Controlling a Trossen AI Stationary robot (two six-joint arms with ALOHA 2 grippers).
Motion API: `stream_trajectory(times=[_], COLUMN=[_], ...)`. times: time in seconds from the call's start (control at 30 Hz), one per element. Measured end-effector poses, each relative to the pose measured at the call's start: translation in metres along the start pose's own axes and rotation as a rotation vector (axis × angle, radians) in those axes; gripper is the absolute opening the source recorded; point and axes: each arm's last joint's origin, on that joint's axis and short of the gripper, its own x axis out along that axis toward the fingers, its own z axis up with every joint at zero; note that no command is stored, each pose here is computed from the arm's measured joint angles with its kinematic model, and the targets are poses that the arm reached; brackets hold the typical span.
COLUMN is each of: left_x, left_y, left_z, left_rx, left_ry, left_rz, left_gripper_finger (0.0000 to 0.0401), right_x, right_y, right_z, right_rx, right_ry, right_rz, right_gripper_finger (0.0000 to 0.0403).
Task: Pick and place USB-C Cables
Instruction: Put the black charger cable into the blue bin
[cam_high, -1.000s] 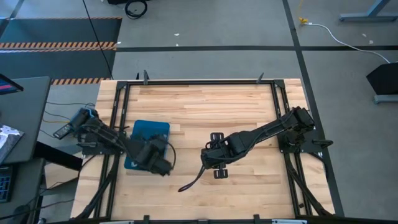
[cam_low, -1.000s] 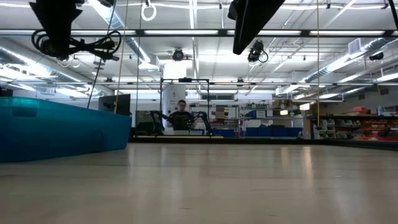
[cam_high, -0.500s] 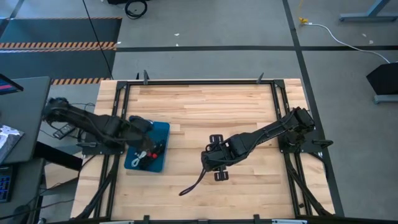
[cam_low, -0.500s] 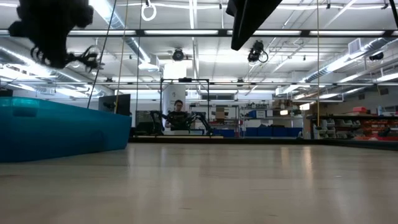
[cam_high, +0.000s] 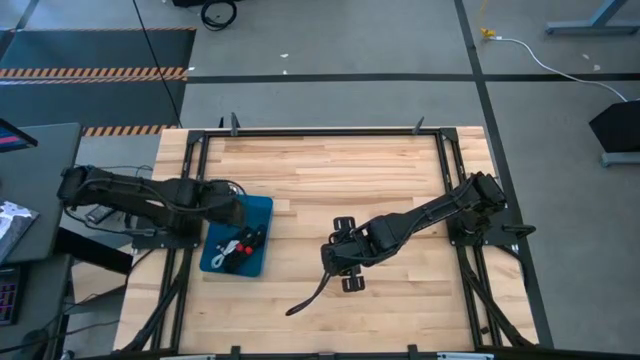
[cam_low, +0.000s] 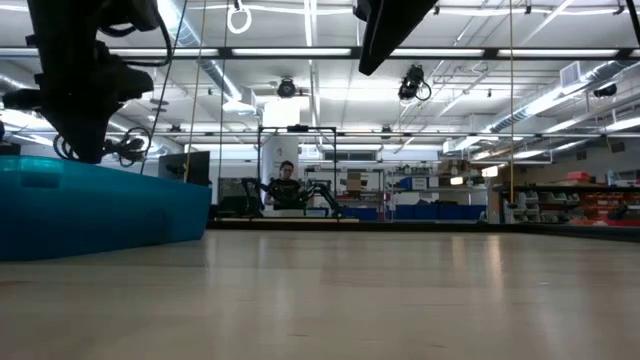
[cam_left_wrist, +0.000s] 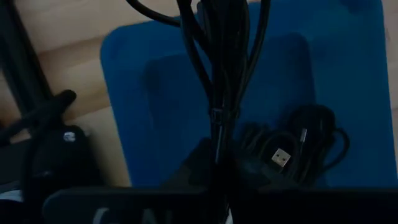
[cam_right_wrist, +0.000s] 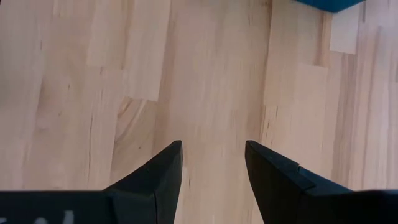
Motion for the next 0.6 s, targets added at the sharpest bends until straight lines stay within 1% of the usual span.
stream_trajectory(times=[0.23,0.4,0.6], left_x=[0.013,0.021,0.022], left_y=[0.008,0.008,0.002], left_z=[-0.004,-0.006,-0.004], left_rx=[-0.032,-0.029,0.032], left_ry=[0.025,0.03,-0.002], left_rz=[0.051,0.072,0.012], left_gripper_finger=[0.0029,0.0039,0.0053], right_x=[-0.001,-0.001,-0.001], right_y=[0.005,0.006,0.006], right_z=[-0.001,0.0,0.006], right_rx=[-0.012,-0.011,-0.029], right_ry=[-0.001,-0.014,-0.072], right_rz=[0.005,0.009,0.002], right_gripper_finger=[0.0181,0.0181,0.0181])
